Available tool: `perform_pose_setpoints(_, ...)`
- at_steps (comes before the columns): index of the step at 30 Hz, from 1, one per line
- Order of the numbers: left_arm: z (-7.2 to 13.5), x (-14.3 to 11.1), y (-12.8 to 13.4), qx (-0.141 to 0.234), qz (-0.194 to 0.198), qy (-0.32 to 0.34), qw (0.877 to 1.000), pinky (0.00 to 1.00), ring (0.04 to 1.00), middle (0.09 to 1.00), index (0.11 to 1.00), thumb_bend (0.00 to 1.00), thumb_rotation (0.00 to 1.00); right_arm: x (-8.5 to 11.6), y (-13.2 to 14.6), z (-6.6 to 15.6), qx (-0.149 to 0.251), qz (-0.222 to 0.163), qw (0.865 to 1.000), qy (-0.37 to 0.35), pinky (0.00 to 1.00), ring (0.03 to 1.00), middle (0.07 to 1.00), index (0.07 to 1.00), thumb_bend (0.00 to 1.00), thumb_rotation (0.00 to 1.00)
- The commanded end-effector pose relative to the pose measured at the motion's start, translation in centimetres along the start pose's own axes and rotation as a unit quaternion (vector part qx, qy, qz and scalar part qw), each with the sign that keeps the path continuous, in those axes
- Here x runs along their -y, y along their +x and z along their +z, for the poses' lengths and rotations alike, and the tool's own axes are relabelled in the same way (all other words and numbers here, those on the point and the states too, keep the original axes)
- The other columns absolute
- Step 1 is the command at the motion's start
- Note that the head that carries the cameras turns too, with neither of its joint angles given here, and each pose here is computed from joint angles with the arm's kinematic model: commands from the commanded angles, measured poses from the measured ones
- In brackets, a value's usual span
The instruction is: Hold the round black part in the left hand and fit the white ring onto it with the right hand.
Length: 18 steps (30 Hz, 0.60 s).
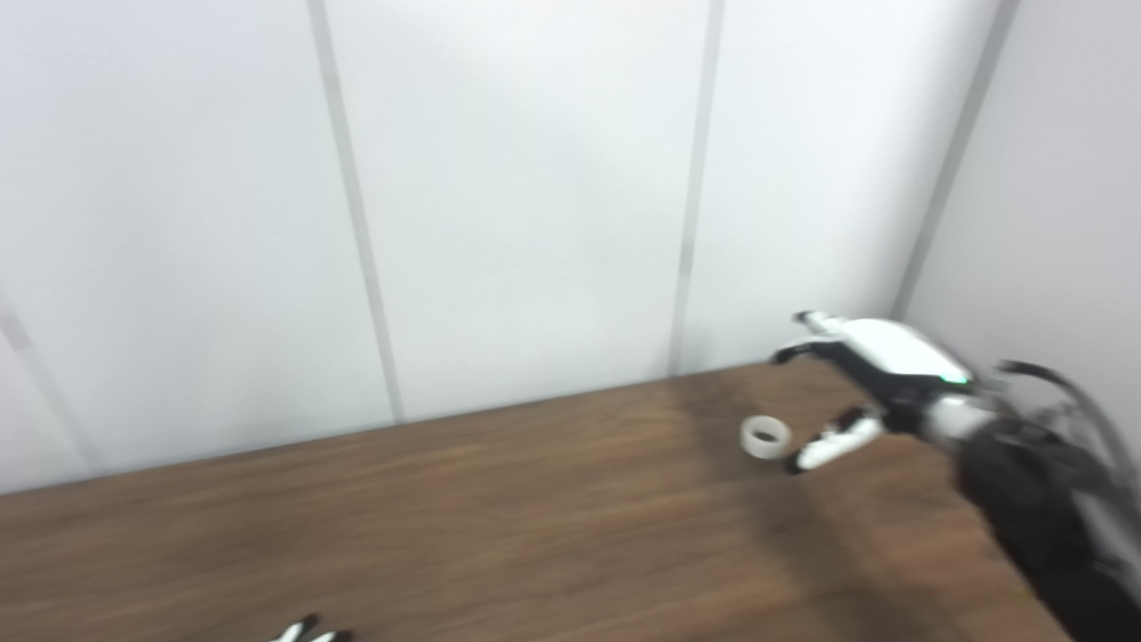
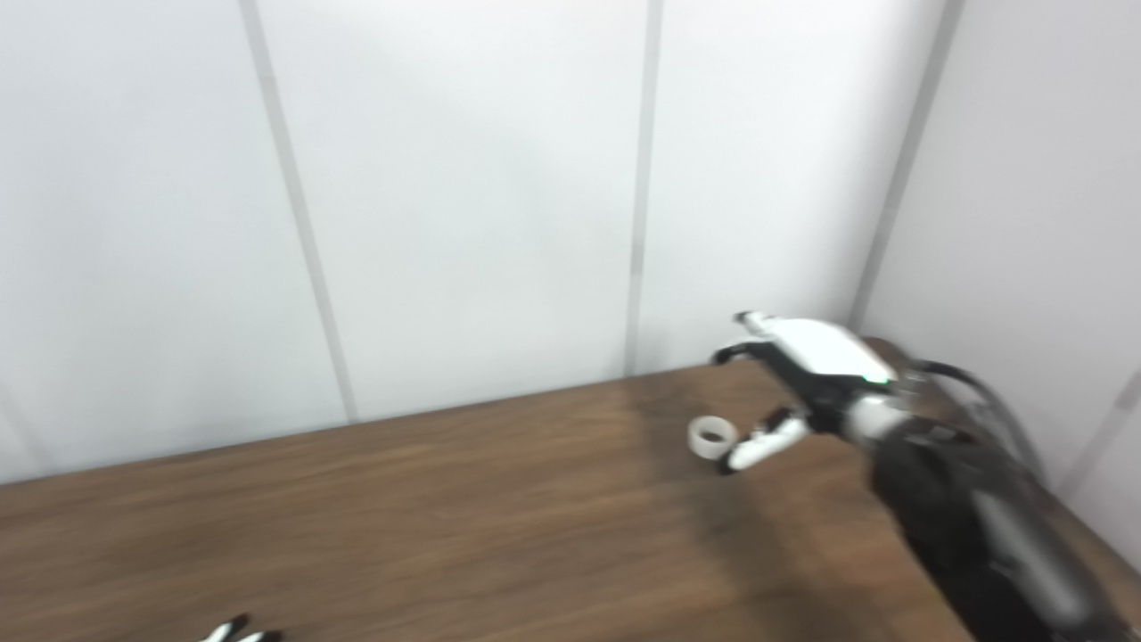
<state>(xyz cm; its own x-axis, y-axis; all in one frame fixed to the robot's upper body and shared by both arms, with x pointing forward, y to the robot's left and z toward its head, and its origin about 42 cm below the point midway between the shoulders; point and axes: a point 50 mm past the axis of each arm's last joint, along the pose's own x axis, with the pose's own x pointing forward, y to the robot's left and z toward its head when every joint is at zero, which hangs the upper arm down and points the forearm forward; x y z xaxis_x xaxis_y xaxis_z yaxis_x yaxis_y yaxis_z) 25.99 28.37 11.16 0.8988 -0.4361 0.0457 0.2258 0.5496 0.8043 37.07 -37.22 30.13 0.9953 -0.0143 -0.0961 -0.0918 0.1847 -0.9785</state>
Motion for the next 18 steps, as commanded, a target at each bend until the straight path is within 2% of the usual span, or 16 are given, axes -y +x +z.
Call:
perform_pose_setpoints(1,-0.7,-0.6,-0.2,-0.01,-0.001,0.015,1.0,1.0,1.0,0.892,0.48,0.51,0.04,3.2,1.0,-0.1,-0.007,-0.033,0.999,-0.038,0.81,0.995,1.0,0.815,0.97,0.33)
perform_pose_setpoints(8,-0.5,-0.5,-0.3,-0.011,0.001,0.011,1.0,1.0,1.0,0.887,0.479,0.51,0.04,2.4,3.7,-0.7,-0.036,0.014,0.997,-0.067,0.9,1.0,1.0,0.83,1.0,0.4)
perform_pose_setpoints(18,-0.4,-0.3,-0.4,-0.009,0.003,0.015,1.0,1.0,1.0,0.883,0.479,0.51,0.04,0.2,5.4,-0.5,-0.053,0.03,0.995,-0.083,1.0,1.0,1.0,0.864,1.0,0.48)
